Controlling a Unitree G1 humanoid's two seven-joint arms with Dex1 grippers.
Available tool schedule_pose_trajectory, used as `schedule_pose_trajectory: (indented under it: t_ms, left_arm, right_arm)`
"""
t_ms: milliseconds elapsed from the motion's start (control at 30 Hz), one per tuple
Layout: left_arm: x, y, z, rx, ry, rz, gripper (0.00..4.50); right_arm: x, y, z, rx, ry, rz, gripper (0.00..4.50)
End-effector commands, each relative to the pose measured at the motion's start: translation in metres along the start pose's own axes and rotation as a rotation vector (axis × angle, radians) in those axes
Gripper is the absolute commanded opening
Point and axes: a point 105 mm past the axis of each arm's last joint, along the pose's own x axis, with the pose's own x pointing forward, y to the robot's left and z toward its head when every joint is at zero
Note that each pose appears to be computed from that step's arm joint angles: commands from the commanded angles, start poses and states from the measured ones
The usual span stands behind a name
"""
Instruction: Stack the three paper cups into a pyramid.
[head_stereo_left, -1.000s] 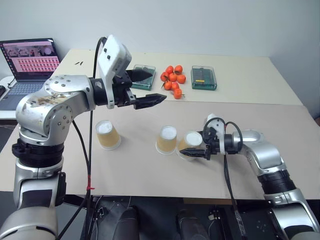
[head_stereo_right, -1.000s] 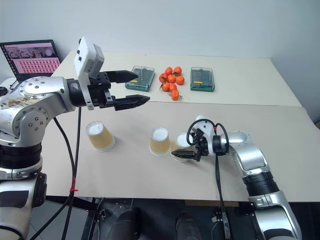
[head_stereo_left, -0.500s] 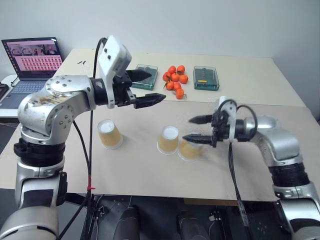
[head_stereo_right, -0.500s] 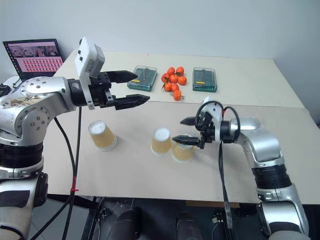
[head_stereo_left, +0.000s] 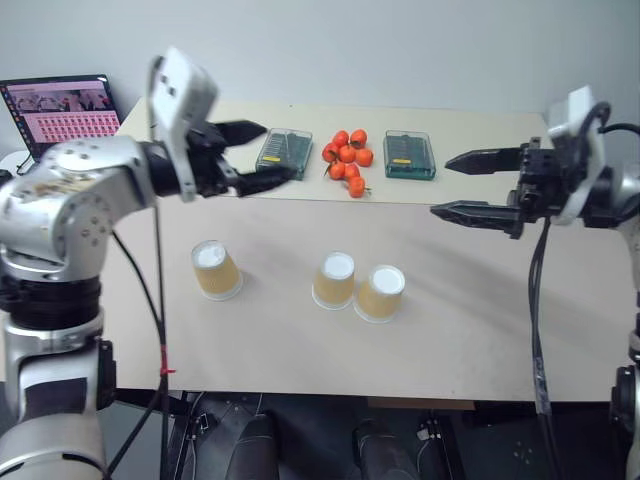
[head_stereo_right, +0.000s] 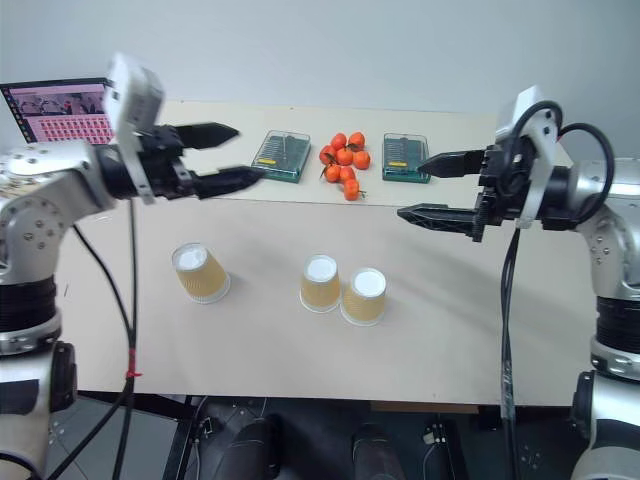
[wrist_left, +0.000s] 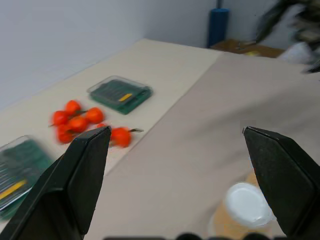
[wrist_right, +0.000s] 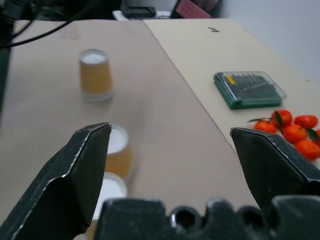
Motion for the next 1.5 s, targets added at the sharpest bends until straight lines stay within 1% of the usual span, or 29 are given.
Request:
schedule_pose_trajectory:
  t_ms: [33,167,233,300,333,367,433,533,800,900,1067,1167,1333,1500]
  left_arm:
    - [-0.027,0.022,-0.008,0.029,-0.004,0.160,4.50]
    - [-0.051,0.011,-0.026,0.001,-0.057,0.251,4.50]
    - [-0.060,-0.002,-0.034,0.022,-0.093,0.299,4.50]
    - [-0.067,-0.010,-0.044,0.006,-0.102,0.361,4.50]
    - [-0.071,-0.023,-0.053,-0.018,-0.107,0.348,4.50]
    - [-0.075,-0.033,-0.057,-0.042,-0.140,0.353,4.50]
    - [-0.082,-0.047,-0.065,-0.074,-0.163,0.378,4.50]
    - [-0.089,-0.057,-0.074,-0.106,-0.183,0.422,4.50]
    - [-0.091,-0.059,-0.102,-0.114,-0.161,0.505,4.50]
    - [-0.088,-0.054,-0.123,-0.122,-0.148,0.555,4.50]
    - [-0.082,-0.051,-0.145,-0.115,-0.134,0.581,4.50]
    - [-0.070,-0.053,-0.158,-0.135,-0.129,0.568,4.50]
    - [-0.050,-0.052,-0.162,-0.137,-0.149,0.544,4.50]
    - [-0.040,-0.046,-0.165,-0.142,-0.158,0.537,4.50]
  right_arm:
    - [-0.004,0.014,0.020,-0.052,-0.025,0.122,4.46]
    - [0.003,0.009,0.009,-0.027,0.040,0.201,4.46]
    - [0.006,0.004,0.004,-0.009,0.061,0.230,4.46]
    - [0.009,0.001,0.000,0.002,0.076,0.254,4.46]
    - [0.012,-0.001,-0.003,0.005,0.083,0.267,4.46]
    - [0.014,-0.002,-0.005,0.010,0.087,0.278,4.46]
    - [0.018,-0.005,-0.007,0.014,0.092,0.290,4.46]
    - [0.020,-0.007,-0.008,0.012,0.096,0.299,4.46]
    - [0.017,-0.005,-0.005,0.030,0.073,0.314,4.46]
    - [0.013,-0.006,-0.002,0.025,0.073,0.297,4.46]
    - [0.007,-0.006,0.003,0.015,0.086,0.275,4.46]
    - [0.002,-0.005,0.006,0.008,0.094,0.261,4.46]
    - [-0.003,-0.002,0.007,0.005,0.105,0.232,4.46]
    - [-0.008,-0.001,0.007,0.002,0.111,0.199,4.46]
